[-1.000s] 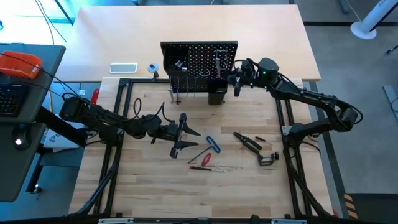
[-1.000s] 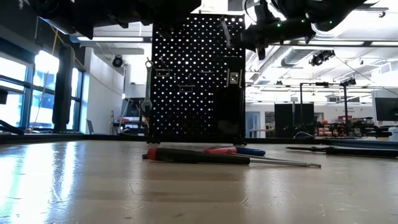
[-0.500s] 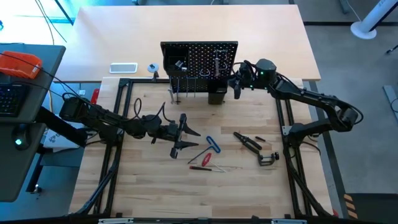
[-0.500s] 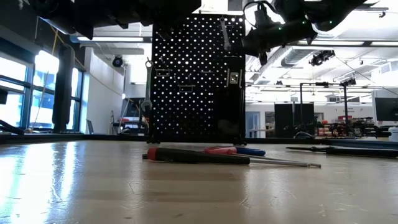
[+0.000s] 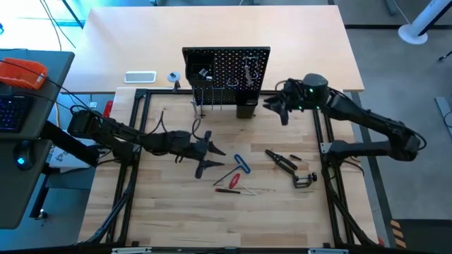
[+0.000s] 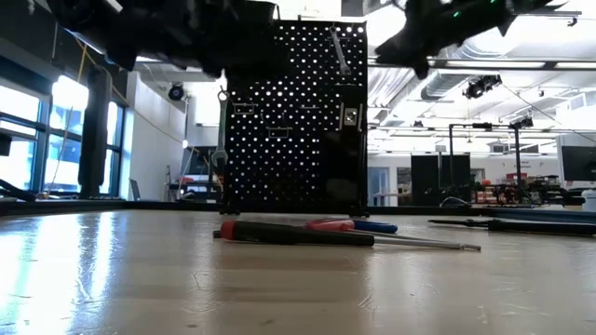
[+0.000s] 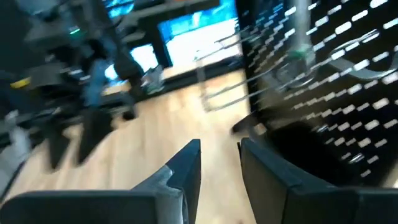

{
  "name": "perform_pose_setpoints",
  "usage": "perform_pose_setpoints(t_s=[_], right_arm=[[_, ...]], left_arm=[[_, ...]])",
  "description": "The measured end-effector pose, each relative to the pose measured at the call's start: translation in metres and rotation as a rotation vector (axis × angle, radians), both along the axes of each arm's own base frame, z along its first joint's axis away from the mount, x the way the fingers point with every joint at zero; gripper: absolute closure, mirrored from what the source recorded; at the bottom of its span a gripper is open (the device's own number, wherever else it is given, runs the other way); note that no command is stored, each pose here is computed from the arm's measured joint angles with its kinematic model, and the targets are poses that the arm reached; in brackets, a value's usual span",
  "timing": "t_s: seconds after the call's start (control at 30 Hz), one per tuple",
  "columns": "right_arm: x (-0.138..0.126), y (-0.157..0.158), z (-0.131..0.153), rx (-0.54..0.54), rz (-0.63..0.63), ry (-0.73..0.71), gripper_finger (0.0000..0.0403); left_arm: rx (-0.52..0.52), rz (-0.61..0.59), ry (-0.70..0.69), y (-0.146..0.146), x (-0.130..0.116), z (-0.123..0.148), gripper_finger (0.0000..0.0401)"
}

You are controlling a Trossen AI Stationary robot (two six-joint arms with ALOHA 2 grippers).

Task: Hang tools onto peg board
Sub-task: Put the nut driver into the bottom black bin on the pegboard

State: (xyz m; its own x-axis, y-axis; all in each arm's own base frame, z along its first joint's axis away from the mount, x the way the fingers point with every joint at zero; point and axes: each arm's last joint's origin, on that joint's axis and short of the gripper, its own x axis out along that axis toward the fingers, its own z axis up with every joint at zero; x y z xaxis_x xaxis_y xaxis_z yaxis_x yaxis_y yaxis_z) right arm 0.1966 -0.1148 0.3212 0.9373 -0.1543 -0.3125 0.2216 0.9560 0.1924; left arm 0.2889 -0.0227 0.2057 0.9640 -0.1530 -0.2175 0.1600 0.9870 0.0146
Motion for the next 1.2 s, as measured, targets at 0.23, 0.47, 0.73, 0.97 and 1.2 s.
perform_pose_setpoints(t_s=[0.23, 0.47, 0.73, 0.97, 1.2], right_arm=[[-0.015, 0.043, 0.002, 0.043, 0.087, 0.107, 0.0295], [-0.016, 0.086, -0.012, 0.155, 0.155, 0.295, 0.0295], [-0.017, 0.137, -0.019, 0.145, 0.178, 0.386, 0.0295], [-0.023, 0.165, -0.019, 0.099, 0.178, 0.381, 0.0295], [-0.029, 0.178, -0.02, 0.07, 0.167, 0.381, 0.0295]], left_arm=[[-0.023, -0.066, 0.109, -0.017, -0.005, -0.01, 0.0229], [-0.022, -0.12, 0.148, -0.033, -0.005, -0.018, 0.0229], [-0.048, -0.145, 0.304, -0.049, -0.001, -0.054, 0.0229], [-0.062, -0.179, 0.359, -0.061, -0.002, -0.068, 0.0229], [-0.069, -0.189, 0.371, -0.064, -0.003, -0.068, 0.0229]])
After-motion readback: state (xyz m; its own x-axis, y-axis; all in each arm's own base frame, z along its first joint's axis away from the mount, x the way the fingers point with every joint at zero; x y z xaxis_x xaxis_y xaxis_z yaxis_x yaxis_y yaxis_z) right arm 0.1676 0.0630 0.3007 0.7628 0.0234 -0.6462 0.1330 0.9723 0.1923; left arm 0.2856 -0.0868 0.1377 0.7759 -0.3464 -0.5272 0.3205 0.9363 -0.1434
